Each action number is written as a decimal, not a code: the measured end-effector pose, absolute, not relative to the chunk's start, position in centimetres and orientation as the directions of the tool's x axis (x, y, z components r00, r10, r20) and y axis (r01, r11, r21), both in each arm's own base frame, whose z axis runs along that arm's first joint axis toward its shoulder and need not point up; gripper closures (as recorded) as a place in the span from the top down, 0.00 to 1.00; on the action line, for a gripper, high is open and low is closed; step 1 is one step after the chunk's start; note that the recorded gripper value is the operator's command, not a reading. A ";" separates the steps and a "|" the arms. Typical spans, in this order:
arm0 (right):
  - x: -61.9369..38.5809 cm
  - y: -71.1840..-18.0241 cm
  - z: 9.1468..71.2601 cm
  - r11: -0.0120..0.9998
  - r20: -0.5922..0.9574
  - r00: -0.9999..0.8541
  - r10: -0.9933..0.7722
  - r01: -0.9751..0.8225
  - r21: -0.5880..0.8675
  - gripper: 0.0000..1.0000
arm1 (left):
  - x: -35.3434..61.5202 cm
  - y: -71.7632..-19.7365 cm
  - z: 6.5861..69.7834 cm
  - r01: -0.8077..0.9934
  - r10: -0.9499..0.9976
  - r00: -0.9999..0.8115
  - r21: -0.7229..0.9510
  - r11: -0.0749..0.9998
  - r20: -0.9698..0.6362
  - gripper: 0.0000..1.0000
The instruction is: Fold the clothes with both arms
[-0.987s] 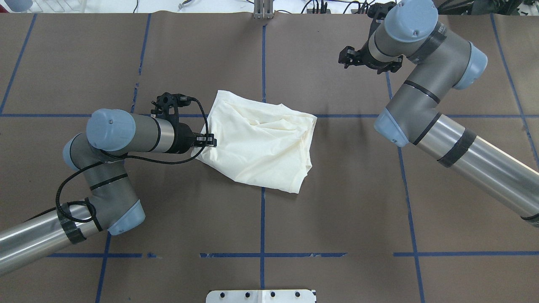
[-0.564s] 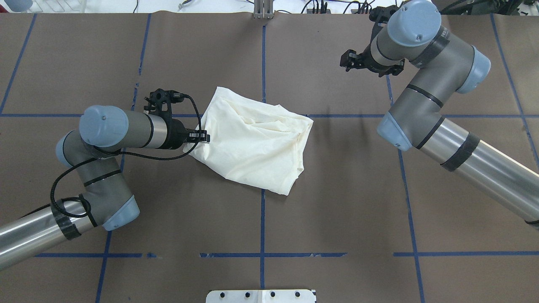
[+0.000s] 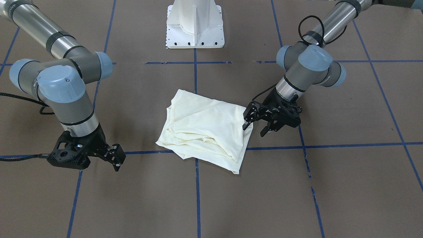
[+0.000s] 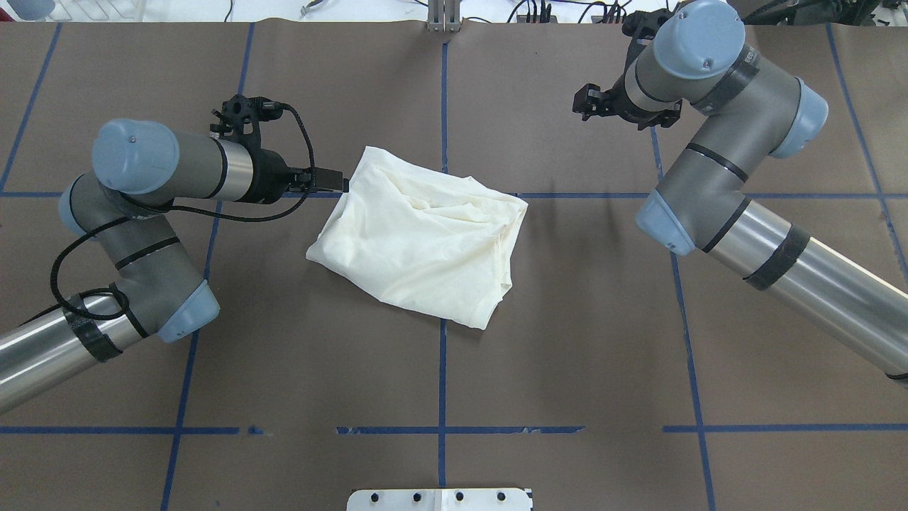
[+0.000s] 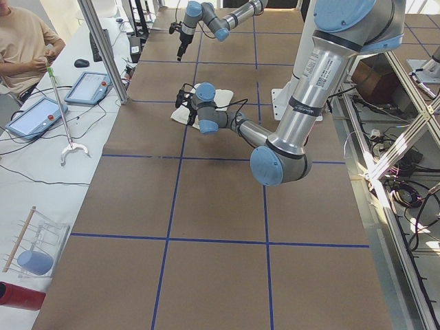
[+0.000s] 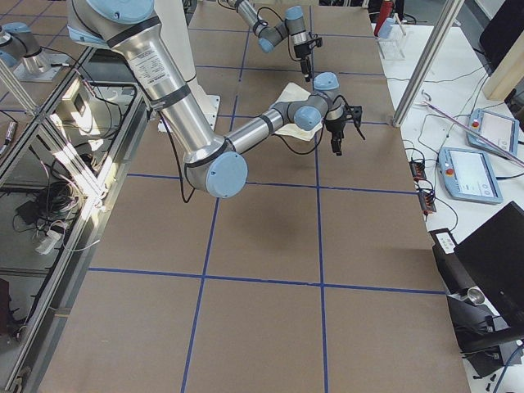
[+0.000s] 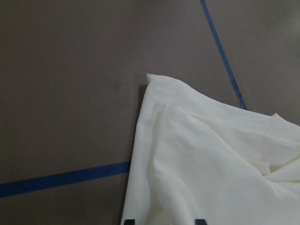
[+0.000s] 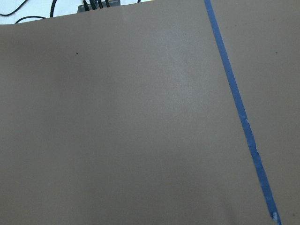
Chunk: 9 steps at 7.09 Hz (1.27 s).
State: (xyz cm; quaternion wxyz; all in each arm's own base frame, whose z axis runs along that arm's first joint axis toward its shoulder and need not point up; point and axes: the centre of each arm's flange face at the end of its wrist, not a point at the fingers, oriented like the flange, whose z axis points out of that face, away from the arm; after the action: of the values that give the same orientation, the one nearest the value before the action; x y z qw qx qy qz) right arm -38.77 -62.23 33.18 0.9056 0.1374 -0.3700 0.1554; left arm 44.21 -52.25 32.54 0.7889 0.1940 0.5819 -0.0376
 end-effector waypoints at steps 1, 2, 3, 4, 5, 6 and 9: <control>-38.8 -62.2 33.2 0.914 0.713 0.678 0.180 -0.383 0.134 1.00 | 44.7 -51.5 31.1 0.304 0.111 0.275 0.196 0.932 -0.955 1.00; -38.8 -62.2 33.2 0.914 0.713 0.678 0.180 -0.383 0.134 1.00 | 46.2 -49.7 29.9 0.309 0.067 0.234 0.139 0.941 -0.970 1.00; -38.8 -62.2 33.2 0.914 0.713 0.678 0.180 -0.383 0.134 1.00 | 48.1 -47.6 29.1 0.301 0.044 0.208 0.107 0.948 -0.977 1.00; -38.8 -62.2 33.2 0.914 0.713 0.678 0.180 -0.383 0.134 1.00 | 49.5 -45.9 28.8 0.295 0.034 0.198 0.092 0.951 -0.980 1.00; -38.8 -62.2 33.2 0.914 0.712 0.678 0.180 -0.383 0.134 1.00 | 50.4 -44.9 29.2 0.299 0.028 0.201 0.089 0.950 -0.979 1.00; -38.8 -62.2 33.2 0.914 0.712 0.678 0.180 -0.383 0.134 1.00 | 50.7 -44.5 30.1 0.305 0.023 0.214 0.089 0.948 -0.977 1.00; -38.8 -62.2 33.2 0.914 0.712 0.678 0.180 -0.383 0.134 1.00 | 50.3 -44.1 34.0 0.309 0.002 0.270 0.089 0.947 -0.963 1.00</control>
State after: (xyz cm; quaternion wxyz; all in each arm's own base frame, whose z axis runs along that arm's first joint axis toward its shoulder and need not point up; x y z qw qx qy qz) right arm -38.78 -62.22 33.21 0.9057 0.1375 -0.3698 0.1554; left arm 50.35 -44.12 34.00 0.7862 0.1306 0.5961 -0.0976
